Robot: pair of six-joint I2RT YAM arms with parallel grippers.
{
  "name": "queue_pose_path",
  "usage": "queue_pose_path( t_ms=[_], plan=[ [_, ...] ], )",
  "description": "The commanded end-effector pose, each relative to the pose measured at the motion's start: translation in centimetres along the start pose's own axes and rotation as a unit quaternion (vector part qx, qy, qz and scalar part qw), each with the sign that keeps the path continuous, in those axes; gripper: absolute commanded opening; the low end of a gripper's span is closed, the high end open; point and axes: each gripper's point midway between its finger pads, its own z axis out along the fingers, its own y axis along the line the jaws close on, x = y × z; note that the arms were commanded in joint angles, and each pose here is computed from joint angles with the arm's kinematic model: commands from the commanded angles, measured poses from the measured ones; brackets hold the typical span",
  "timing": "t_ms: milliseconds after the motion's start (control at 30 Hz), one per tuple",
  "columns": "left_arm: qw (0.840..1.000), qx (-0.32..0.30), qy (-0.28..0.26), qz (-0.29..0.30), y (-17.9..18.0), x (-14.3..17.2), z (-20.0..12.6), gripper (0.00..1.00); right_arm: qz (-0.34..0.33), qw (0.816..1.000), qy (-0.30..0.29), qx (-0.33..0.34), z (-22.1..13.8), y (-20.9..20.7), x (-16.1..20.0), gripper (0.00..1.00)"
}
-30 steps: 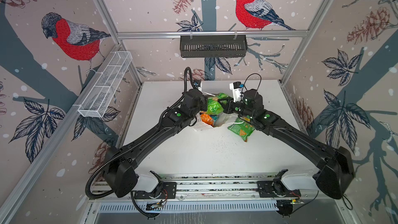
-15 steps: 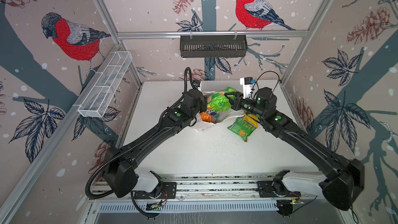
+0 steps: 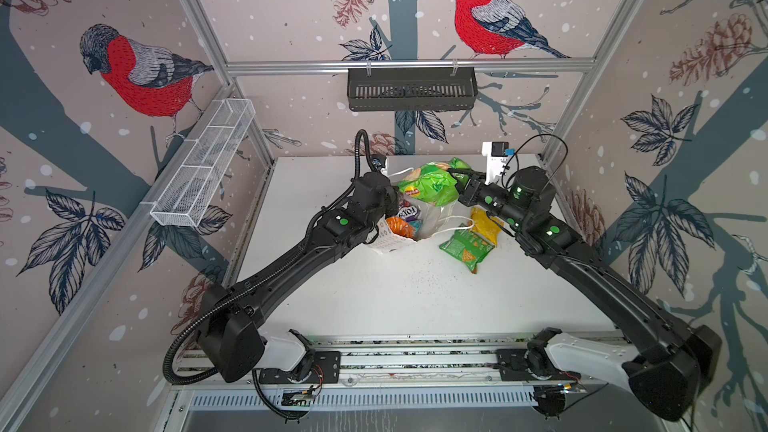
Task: Take the snacks out of the paper bag
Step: Pick up the snack from the paper bag, then place the snack at the top-right of the table.
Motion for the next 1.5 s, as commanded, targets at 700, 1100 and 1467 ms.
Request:
queue_pose_path(
  t_ms=[700, 1100, 1467],
  plan=[
    [1.000, 0.004, -0.021, -0.002, -0.2, -1.1, -0.3, 0.00, 0.010, 0.996, -0.081, 0.041, -3.0, -2.3, -5.6, 0.00],
    [1.000, 0.013, -0.024, -0.003, -0.4, -1.1, -0.4, 0.00, 0.034, 0.992, -0.119, 0.020, -4.2, -2.2, -8.9, 0.00],
    [1.000, 0.017, -0.024, 0.000, -0.6, -1.1, -0.5, 0.00, 0.004, 0.986, -0.129, 0.105, -4.6, -5.8, -9.3, 0.00]
  ],
)
